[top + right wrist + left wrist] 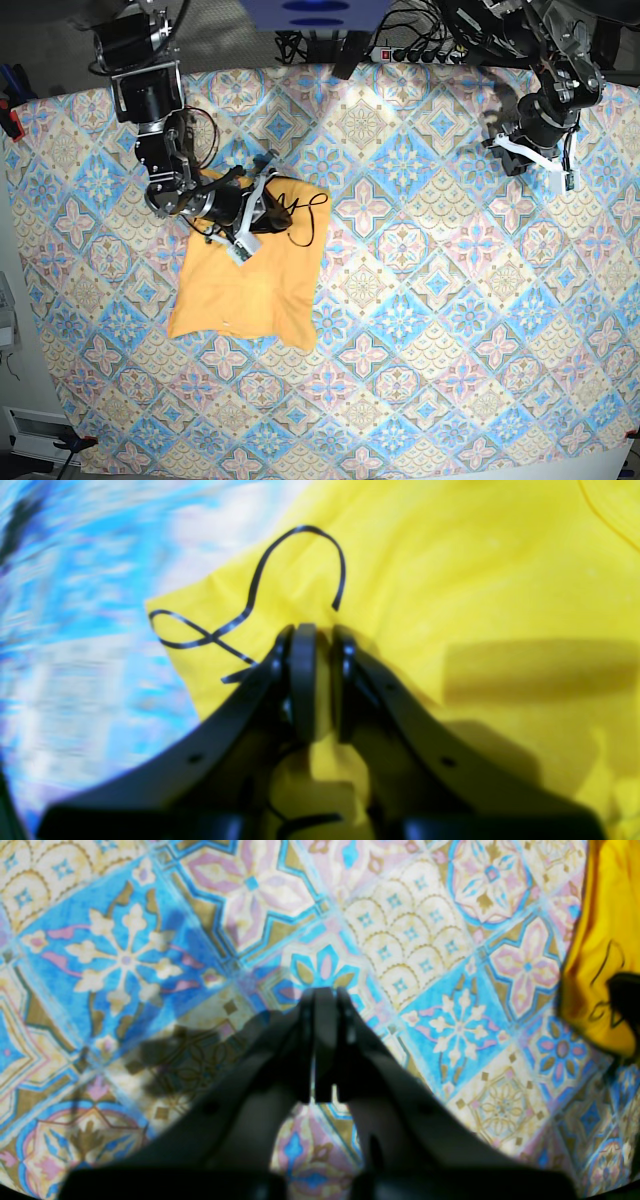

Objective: Fold the T-shirt properly
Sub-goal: 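Drag the folded shirt with the right gripper away from the left gripper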

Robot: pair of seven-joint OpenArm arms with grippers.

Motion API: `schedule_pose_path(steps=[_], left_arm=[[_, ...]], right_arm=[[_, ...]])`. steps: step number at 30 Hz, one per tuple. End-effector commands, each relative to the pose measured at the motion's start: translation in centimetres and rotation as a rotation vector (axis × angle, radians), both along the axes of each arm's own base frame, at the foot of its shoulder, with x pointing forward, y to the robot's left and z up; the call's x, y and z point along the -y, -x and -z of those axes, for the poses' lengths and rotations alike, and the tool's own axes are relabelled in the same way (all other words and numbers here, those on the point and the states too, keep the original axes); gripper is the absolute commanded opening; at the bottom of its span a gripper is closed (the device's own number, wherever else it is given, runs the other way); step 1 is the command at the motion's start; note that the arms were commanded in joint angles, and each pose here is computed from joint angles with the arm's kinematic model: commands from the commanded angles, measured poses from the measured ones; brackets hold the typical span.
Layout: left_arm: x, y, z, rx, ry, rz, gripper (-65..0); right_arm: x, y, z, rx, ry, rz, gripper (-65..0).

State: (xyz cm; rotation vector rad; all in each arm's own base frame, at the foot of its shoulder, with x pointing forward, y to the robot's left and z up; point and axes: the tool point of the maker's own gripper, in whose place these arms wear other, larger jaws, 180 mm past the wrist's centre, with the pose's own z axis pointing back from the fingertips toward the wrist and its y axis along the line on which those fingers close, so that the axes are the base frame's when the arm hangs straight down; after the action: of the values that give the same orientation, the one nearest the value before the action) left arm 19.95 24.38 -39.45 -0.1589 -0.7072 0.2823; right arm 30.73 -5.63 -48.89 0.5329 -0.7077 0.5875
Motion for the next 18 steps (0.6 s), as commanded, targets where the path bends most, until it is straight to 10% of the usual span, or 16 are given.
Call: schedule_pose_path(steps=[1, 18], left_arm=[[-0.2, -0.6, -0.9, 0.038, -0.008, 0.001, -65.0], [-0.2, -0.6, -0.9, 0.038, -0.008, 0.001, -65.0]], right_arm=[[3.4, -0.2, 1.5, -0.028, 0.146, 0.021, -57.6], [13.2, -2.3, 0.0, 0.014, 0.308, 0.068, -57.6]])
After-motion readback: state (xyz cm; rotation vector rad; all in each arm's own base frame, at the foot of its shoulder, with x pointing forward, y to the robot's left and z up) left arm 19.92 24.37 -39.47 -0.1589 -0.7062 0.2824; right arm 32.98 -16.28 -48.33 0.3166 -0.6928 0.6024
